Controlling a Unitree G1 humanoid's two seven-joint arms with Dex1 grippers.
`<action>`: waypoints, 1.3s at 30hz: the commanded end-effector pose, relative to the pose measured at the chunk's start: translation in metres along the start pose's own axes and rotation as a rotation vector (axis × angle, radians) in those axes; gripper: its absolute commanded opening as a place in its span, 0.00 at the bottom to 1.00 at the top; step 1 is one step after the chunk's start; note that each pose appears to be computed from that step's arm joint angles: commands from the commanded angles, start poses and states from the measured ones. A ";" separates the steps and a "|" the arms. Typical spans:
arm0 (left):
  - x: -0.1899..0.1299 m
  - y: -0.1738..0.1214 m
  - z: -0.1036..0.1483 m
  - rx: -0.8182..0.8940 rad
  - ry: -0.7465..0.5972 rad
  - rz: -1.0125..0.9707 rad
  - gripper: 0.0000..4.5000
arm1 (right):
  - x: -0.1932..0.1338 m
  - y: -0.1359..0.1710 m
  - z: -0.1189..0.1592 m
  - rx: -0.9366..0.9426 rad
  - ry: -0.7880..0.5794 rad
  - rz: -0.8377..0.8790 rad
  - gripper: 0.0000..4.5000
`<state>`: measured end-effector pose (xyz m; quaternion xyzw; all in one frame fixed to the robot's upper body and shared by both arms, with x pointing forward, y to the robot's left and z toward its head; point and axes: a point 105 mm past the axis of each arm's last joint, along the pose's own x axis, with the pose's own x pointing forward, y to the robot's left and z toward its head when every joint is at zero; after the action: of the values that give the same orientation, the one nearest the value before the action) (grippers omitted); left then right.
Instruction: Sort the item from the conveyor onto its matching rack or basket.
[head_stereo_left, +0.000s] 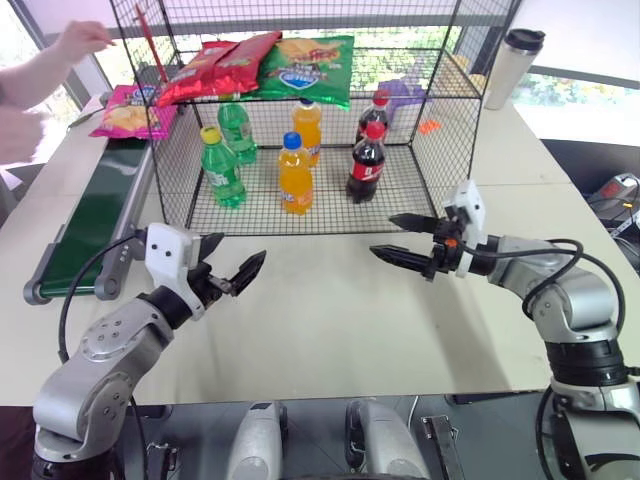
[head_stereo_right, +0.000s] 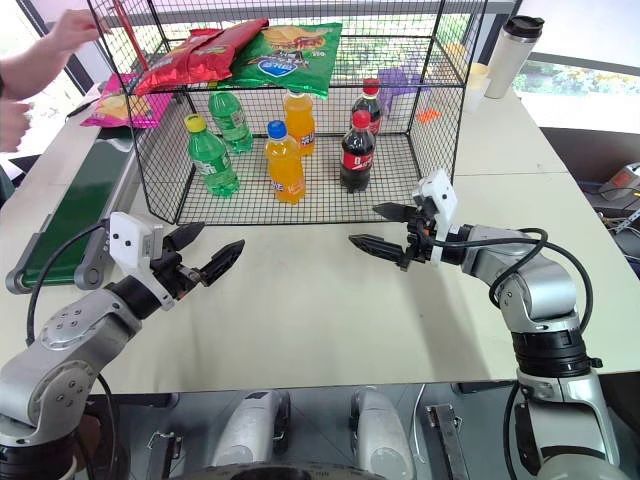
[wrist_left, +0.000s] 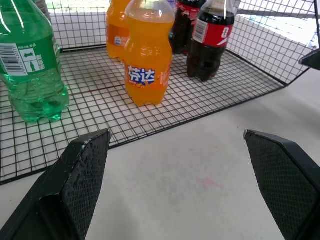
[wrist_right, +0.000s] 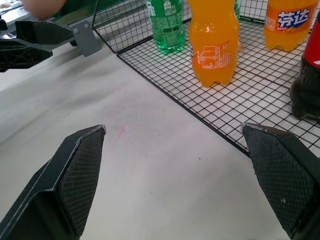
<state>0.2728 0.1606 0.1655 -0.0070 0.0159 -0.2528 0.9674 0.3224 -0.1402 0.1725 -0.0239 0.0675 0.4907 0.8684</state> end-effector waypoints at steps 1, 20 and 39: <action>-0.002 -0.004 0.009 0.035 -0.031 -0.007 0.99 | 0.001 0.001 0.009 -0.032 -0.032 0.004 1.00; -0.117 0.080 0.085 1.144 0.322 0.397 0.99 | 0.040 0.009 0.040 0.089 -0.140 0.213 1.00; -0.224 0.075 -0.003 1.479 0.642 0.462 0.99 | 0.075 0.040 0.040 0.010 -0.103 0.431 1.00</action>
<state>0.1146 0.3350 0.1657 0.6951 0.1304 0.0146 0.7069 0.3330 -0.0526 0.1940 0.0251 0.0458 0.6571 0.7520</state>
